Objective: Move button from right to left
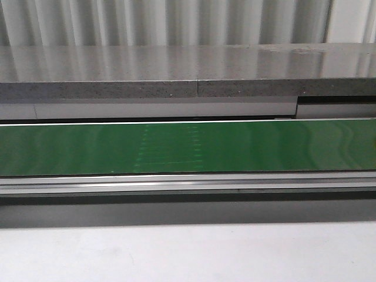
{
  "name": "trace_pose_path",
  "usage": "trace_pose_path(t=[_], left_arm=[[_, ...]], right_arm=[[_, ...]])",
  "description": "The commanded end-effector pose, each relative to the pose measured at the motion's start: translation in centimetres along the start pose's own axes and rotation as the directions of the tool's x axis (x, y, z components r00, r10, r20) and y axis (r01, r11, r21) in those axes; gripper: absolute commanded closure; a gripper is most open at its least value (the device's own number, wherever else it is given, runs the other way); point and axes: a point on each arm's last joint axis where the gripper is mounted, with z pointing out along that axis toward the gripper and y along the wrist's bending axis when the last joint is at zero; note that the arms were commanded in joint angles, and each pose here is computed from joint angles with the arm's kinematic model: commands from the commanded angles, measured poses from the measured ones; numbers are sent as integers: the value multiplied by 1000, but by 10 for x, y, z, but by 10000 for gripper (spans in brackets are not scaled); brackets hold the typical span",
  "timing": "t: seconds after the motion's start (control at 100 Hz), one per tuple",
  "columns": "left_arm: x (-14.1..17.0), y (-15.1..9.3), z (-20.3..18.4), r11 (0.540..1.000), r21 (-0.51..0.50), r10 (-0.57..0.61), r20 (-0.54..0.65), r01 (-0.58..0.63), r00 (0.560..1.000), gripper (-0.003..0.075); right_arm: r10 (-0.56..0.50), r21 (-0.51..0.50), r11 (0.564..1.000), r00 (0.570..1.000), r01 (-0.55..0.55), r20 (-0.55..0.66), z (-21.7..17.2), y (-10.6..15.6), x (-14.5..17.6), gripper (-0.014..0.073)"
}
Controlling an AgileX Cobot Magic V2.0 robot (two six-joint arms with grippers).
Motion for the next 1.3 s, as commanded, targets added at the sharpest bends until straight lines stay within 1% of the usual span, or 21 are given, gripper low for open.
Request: trace_pose_path(t=[0.0, 0.04, 0.09, 0.14, 0.16, 0.23, 0.25, 0.28, 0.31, 0.36, 0.55, 0.73, 0.84, 0.9, 0.99, 1.23, 1.29], left_arm=[[-1, 0, -1, 1000, -7, -12, 91, 12, 996, 740], [-1, 0, -1, 1000, -7, -12, 91, 12, 996, 740], [-1, 0, -1, 1000, -7, -12, 91, 12, 996, 740], [-1, 0, -1, 1000, -7, -12, 91, 12, 996, 740], [-1, 0, -1, 1000, -7, -12, 91, 12, 996, 740], [-1, 0, -1, 1000, -7, -12, 91, 12, 996, 740], [-1, 0, -1, 1000, -7, -12, 91, 12, 996, 740], [-1, 0, -1, 1000, -7, -12, 91, 12, 996, 740], [-1, 0, -1, 1000, -7, -12, 91, 12, 996, 740], [-1, 0, -1, 1000, -7, -12, 91, 12, 996, 740], [-1, 0, -1, 1000, -7, -12, 91, 12, 996, 740], [-1, 0, -1, 1000, -7, -12, 91, 12, 996, 740], [-1, 0, -1, 1000, -7, -12, 91, 12, 996, 740], [-1, 0, -1, 1000, -7, -12, 91, 12, 996, 740], [-1, 0, -1, 1000, -7, -12, 91, 12, 996, 740], [-1, 0, -1, 1000, -7, -12, 91, 12, 996, 740], [-1, 0, -1, 1000, -7, -12, 91, 12, 996, 740]], right_arm=[[-51, -22, 998, 992, 54, 116, -27, 10, -7, 73], [-79, -22, 996, 988, 83, 130, -32, 13, -6, 109], [-116, -26, 992, 983, 121, 144, -37, 20, -5, 190], [-142, -30, 989, 977, 148, 156, -42, 27, -3, 314], [-153, -30, 987, 975, 160, 158, -43, 30, -3, 348], [-199, -26, 978, 966, 206, 168, -49, 39, 1, 530], [-209, -23, 976, 962, 216, 173, -52, 41, 1, 560], [-233, -20, 971, 957, 240, 176, -53, 46, 3, 627], [-252, -15, 966, 950, 259, 183, -56, 49, 4, 671], [-283, -8, 957, 940, 290, 193, -61, 55, 7, 656], [-361, -6, 927, 896, 375, 256, -77, 75, 23, 657], [-420, 0, 894, 838, 448, 349, -93, 89, 47, 657], [-451, 12, 871, 791, 490, 414, -106, 92, 66, 657], [-461, 24, 861, 761, 507, 458, -114, 92, 76, 657], [-458, 29, 856, 730, 516, 507, -122, 89, 91, 658], [-420, 56, 861, 643, 506, 640, -140, 72, 132, 662], [-413, 59, 862, 631, 504, 657, -139, 66, 144, 662]])
